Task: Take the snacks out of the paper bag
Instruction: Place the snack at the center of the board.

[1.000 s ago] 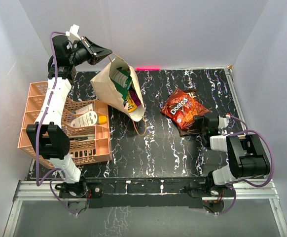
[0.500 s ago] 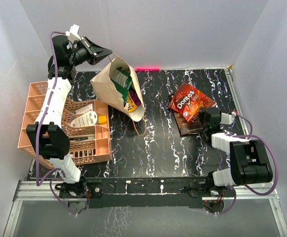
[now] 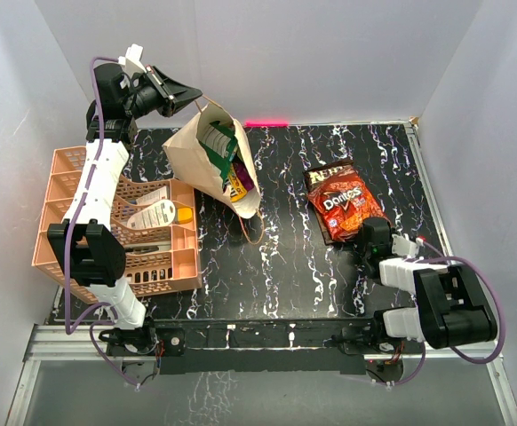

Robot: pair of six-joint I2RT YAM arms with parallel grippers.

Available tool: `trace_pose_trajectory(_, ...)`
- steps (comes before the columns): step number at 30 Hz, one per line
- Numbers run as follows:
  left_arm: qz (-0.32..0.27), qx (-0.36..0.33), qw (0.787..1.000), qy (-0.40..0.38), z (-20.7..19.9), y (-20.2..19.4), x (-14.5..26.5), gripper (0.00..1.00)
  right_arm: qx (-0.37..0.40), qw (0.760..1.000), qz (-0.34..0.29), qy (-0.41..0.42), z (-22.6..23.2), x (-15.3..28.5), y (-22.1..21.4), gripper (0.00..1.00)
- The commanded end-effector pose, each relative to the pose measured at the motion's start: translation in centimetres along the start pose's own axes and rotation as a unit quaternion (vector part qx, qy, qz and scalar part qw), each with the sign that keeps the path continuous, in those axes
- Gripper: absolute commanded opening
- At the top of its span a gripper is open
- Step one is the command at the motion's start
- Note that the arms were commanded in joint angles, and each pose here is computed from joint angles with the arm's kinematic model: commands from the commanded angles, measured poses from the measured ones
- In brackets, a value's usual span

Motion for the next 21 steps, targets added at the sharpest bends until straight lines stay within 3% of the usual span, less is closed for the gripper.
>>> trace_pose_trajectory(1, -0.006, -0.010, 1.000, -0.020, -1.7, 0.3, 0.8, 0.00, -0.077, 0.996, -0.049, -0.006, -0.6, 0.6, 1.7, 0.07)
trace_pose_trajectory(14, -0.003, -0.008, 1.000, -0.020, -1.7, 0.1, 0.6, 0.00, -0.118, 0.993, -0.016, -0.021, -0.4, 1.0, -1.5, 0.08)
trace_pose_trajectory(18, -0.003, -0.009, 1.000, -0.021, -1.7, 0.0, 0.7, 0.00, -0.073, 0.996, -0.010, -0.055, -1.0, 1.5, -1.6, 0.24)
trace_pose_trajectory(21, 0.000, -0.008, 1.000, -0.022, -1.5, -0.2, 0.7, 0.00, -0.010, 0.997, 0.017, -0.073, -2.2, 2.8, -1.9, 0.49)
Point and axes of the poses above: each gripper's point midway between its finger pads, its own x axis back along the fingers, its own z axis along the line the jaws close on, y = z × x, the point moved 1 cm from there along x, back along the fingers, and after that the axes turned 8 degrees about x, right-handed, at the moved point
